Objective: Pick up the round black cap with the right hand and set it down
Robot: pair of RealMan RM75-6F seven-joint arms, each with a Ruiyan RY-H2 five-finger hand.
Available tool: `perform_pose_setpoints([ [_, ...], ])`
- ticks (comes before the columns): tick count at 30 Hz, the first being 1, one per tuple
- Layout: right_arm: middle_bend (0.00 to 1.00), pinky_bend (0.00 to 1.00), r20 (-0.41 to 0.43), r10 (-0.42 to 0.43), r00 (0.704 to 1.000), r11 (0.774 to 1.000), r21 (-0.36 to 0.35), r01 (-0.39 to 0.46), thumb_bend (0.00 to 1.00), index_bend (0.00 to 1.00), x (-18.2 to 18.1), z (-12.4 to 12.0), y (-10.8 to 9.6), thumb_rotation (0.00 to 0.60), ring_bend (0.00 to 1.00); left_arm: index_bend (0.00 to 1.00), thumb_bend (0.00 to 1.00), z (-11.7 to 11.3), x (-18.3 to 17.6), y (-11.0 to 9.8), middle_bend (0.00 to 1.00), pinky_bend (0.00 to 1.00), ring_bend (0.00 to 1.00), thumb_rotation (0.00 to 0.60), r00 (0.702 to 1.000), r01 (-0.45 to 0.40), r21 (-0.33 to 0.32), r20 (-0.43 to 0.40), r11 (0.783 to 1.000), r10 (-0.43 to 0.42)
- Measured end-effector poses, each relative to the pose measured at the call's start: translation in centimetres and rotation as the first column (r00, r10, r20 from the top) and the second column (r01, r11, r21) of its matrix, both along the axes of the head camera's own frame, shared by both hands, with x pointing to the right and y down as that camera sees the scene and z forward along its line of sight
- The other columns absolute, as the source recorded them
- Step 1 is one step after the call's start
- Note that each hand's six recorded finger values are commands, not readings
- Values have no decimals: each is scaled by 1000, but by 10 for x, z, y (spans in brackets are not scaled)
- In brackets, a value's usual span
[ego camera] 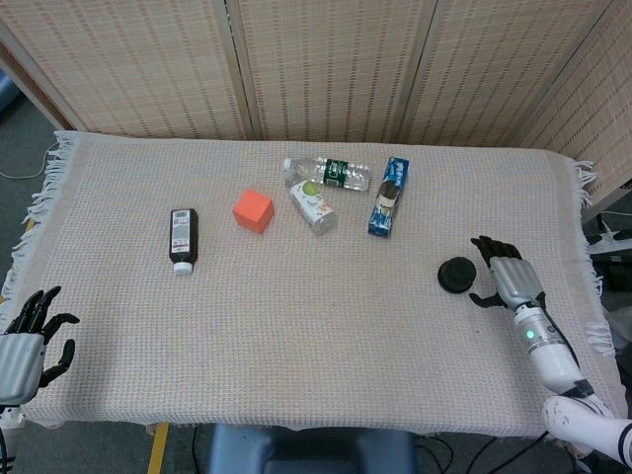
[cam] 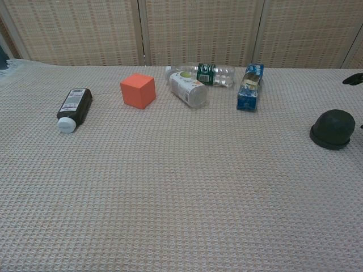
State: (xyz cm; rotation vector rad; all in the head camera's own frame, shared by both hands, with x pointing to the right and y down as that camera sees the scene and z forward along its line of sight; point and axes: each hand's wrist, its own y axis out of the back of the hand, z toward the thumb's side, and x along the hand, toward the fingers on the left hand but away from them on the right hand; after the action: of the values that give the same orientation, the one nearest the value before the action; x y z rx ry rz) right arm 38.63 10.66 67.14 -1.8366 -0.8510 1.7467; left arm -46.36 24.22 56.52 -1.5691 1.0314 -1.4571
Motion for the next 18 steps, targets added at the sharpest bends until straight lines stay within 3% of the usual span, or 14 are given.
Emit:
perform_pose_setpoints([
  [8, 0, 3, -36, 9, 999, 998, -64, -11, 170, 0, -11, 29, -9, 600, 0, 373, 477, 0, 1, 0, 62, 302, 56, 600, 1000, -5, -5, -2, 1000, 5],
  [18, 0, 32, -50, -12, 999, 991, -132, 5, 170, 0, -27, 53, -5, 600, 0, 376, 477, -4, -1, 0, 63, 304, 57, 600, 1000, 5, 5, -17, 1000, -5],
])
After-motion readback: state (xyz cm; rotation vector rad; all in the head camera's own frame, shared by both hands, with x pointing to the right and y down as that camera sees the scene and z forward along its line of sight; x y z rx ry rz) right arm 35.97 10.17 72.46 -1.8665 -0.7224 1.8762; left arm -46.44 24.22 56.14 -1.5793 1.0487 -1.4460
